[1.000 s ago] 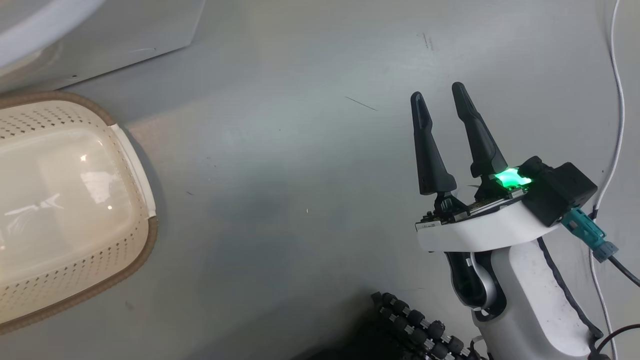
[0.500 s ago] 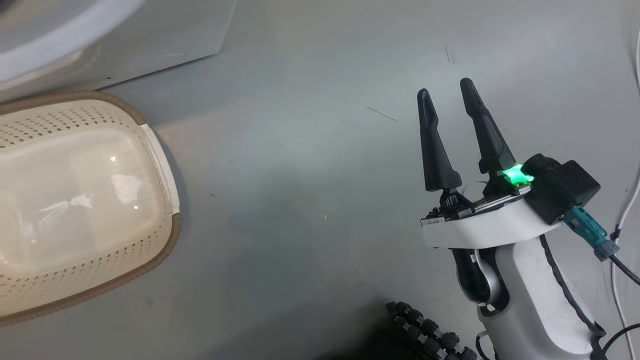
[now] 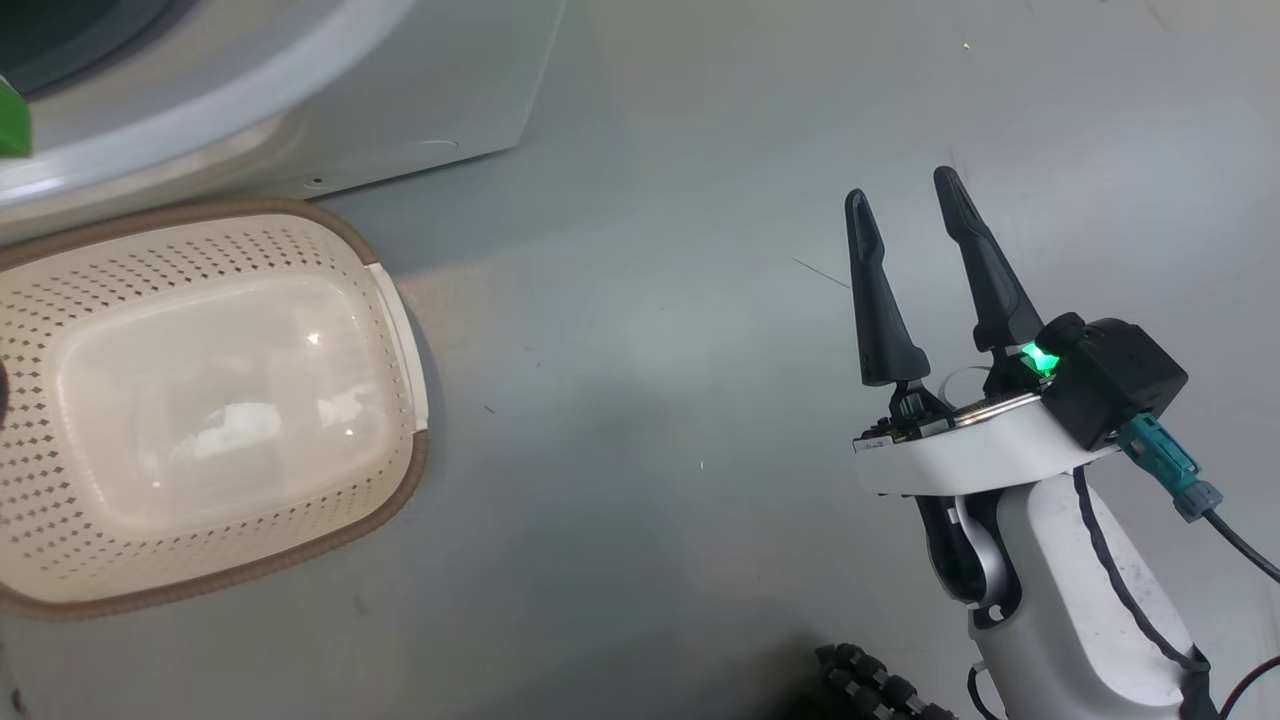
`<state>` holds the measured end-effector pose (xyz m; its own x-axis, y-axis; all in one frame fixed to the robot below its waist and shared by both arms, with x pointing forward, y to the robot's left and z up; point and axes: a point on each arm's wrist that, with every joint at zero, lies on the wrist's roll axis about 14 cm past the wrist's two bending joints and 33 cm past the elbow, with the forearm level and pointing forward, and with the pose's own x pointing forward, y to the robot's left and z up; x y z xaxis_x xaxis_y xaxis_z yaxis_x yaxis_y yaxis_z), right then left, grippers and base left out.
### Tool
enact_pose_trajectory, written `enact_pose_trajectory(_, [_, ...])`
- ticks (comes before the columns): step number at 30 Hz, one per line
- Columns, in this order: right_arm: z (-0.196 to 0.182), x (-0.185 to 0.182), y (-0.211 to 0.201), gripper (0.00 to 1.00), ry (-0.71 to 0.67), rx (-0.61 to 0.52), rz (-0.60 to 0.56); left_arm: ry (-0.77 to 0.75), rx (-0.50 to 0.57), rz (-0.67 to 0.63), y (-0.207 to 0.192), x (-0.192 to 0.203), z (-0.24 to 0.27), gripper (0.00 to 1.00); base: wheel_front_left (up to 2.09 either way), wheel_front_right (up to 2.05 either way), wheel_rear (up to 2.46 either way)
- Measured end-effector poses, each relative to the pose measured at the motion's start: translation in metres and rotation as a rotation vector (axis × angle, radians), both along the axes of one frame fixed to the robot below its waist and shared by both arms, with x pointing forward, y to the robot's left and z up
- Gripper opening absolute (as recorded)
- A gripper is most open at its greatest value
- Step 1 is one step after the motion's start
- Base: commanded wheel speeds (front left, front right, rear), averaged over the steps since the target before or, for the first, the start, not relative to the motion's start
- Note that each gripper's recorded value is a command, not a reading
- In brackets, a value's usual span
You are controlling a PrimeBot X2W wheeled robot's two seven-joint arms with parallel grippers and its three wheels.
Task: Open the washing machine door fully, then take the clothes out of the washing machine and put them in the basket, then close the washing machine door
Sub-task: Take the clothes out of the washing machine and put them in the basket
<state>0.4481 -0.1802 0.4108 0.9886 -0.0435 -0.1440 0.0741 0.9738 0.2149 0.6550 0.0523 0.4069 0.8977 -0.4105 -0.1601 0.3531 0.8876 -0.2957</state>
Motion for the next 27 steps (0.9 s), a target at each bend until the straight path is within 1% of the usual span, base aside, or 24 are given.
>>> enact_pose_trajectory(8, [0.008, -0.003, 0.005, 1.0, -0.019, -0.032, 0.028, -0.1, 0.025, 0.034, 0.011, -0.031, 0.022, 0.0, 0.0, 0.0, 0.0])
enact_pose_trajectory(15, [0.014, -0.014, 0.011, 1.0, -0.022, -0.035, 0.045, -0.193, 0.005, 0.081, 0.017, -0.059, 0.052, 0.0, 0.0, 0.0, 0.0])
enact_pose_trajectory(27, [0.031, -0.036, 0.027, 1.0, -0.052, -0.02, 0.088, -0.39, -0.042, 0.154, 0.033, -0.11, 0.127, 0.0, 0.0, 0.0, 0.0])
